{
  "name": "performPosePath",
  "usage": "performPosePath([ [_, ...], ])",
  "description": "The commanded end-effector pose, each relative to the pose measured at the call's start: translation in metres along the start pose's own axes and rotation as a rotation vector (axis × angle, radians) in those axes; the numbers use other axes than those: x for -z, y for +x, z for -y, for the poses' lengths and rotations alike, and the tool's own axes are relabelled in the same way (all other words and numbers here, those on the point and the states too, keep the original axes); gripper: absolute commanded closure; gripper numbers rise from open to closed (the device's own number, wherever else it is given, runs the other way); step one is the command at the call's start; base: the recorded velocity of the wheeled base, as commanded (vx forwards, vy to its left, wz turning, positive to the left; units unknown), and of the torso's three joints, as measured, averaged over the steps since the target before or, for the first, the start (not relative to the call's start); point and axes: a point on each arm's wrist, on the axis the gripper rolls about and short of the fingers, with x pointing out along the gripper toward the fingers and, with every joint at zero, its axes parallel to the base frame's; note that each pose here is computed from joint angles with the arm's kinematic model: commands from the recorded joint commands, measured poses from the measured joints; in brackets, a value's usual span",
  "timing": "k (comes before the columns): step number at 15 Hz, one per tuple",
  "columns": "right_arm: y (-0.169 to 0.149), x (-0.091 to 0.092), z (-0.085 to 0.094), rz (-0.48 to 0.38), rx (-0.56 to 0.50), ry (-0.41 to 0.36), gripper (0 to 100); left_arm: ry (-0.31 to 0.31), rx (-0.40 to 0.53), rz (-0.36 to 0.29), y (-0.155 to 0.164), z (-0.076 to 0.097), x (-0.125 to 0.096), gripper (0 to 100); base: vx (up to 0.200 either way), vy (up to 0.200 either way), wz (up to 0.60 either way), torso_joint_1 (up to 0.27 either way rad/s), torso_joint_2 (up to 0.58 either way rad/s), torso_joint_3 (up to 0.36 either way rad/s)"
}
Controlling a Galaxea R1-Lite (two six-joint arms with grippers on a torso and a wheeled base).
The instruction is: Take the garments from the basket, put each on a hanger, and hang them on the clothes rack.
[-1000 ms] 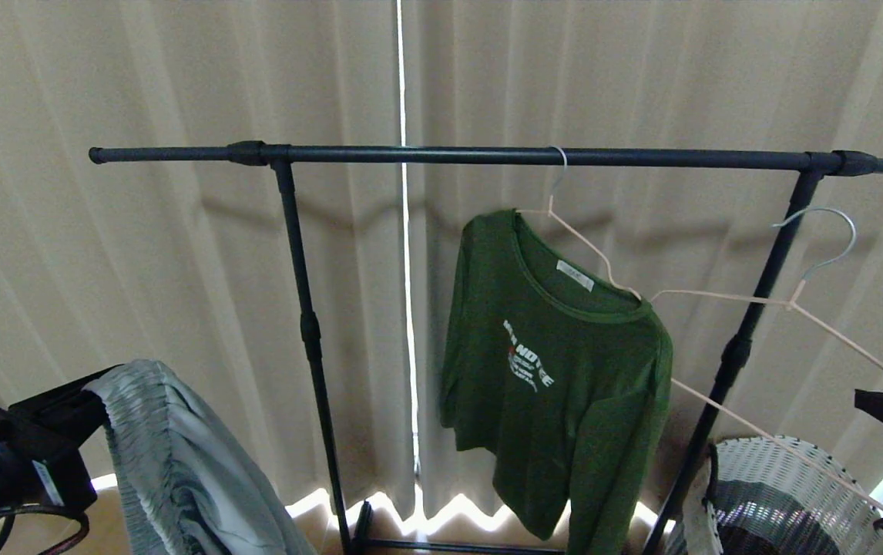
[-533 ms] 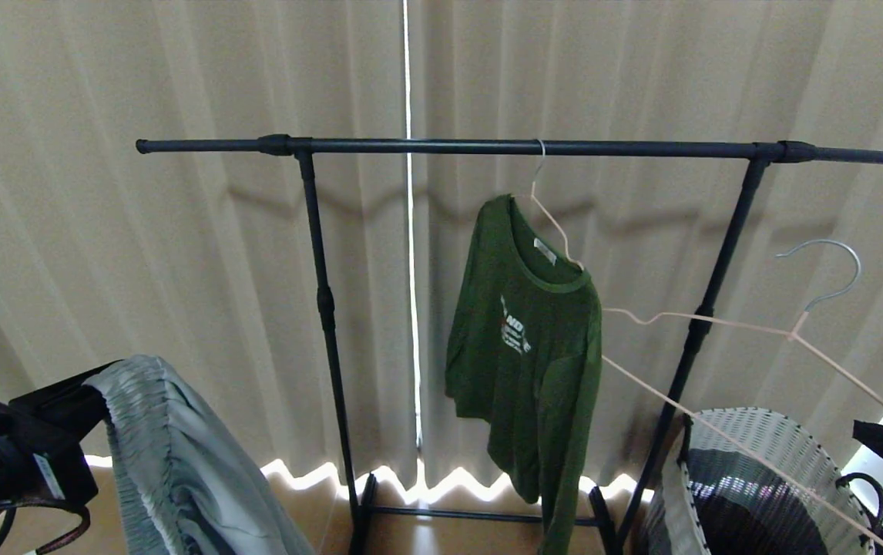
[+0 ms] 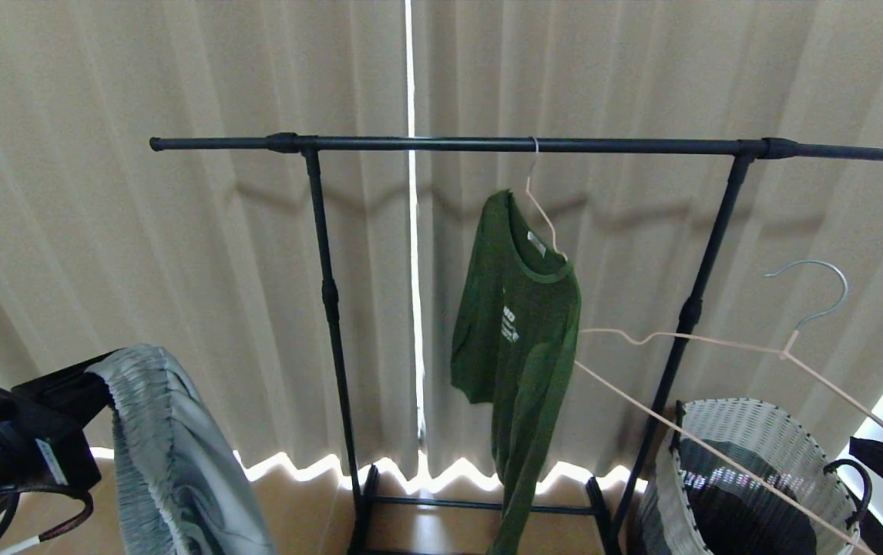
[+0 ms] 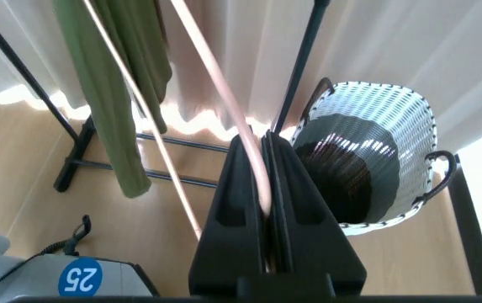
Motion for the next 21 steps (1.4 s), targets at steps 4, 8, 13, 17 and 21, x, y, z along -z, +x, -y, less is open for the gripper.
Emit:
performPosePath([
  [4, -0.004, 0.002, -0.001, 0.015, -0.001, -0.005, 100, 0.0, -0.009, 0.015, 0.002, -0.001, -0.007, 100, 0.0, 0.0, 0.0, 0.0, 0.0, 0.0],
  [8, -0.01, -0.006, -0.001, 0.089, 0.002, -0.011, 100, 0.0, -0.01, 0.012, 0.014, -0.002, -0.015, 100, 0.0, 0.0, 0.0, 0.0, 0.0, 0.0],
  [13, -0.011, -0.024, -0.003, 0.236, -0.077, 0.039, 100, 0.001, 0.004, -0.043, 0.032, -0.001, -0.011, 100, 0.0, 0.0, 0.0, 0.0, 0.0, 0.0],
  [17, -0.015, -0.03, -0.008, 0.267, -0.163, 0.086, 100, 0.008, 0.044, -0.056, 0.042, 0.006, -0.013, 100, 0.0, 0.0, 0.0, 0.0, 0.0, 0.0],
  [21, -0.013, -0.01, -0.028, 0.164, -0.346, 0.031, 100, 0.03, 0.017, -0.128, 0.063, 0.017, -0.016, 100, 0.0, 0.0, 0.0, 0.0, 0.0, 0.0],
])
